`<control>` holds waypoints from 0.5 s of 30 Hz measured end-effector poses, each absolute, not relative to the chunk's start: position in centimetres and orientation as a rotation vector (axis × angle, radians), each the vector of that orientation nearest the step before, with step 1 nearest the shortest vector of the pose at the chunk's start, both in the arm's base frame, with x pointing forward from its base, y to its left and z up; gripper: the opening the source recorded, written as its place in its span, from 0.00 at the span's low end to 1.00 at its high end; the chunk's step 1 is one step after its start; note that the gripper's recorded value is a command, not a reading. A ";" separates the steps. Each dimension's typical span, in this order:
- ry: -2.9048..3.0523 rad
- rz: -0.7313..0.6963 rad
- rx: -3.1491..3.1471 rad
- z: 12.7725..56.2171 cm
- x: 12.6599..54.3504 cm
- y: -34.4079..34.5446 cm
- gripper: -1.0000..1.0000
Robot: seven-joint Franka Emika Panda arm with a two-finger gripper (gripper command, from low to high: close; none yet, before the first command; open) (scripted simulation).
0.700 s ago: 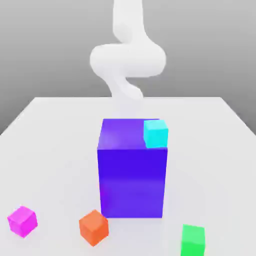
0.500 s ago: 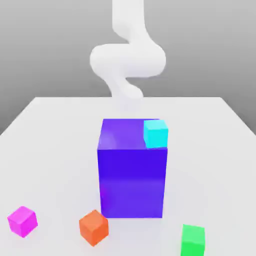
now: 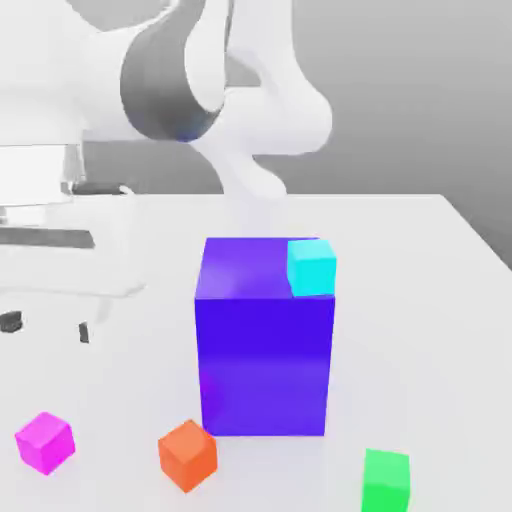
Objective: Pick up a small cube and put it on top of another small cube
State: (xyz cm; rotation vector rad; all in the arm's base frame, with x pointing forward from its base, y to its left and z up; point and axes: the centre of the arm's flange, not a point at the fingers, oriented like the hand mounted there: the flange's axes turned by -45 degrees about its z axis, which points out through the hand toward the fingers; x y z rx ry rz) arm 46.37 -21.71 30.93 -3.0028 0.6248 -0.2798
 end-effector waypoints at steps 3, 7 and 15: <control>0.697 -0.162 -3.018 25.8 44.7 -23.8 0.50; 0.794 -0.023 -3.034 19.5 41.7 -26.5 0.50; 0.809 -0.001 -3.037 13.1 41.2 -26.9 0.00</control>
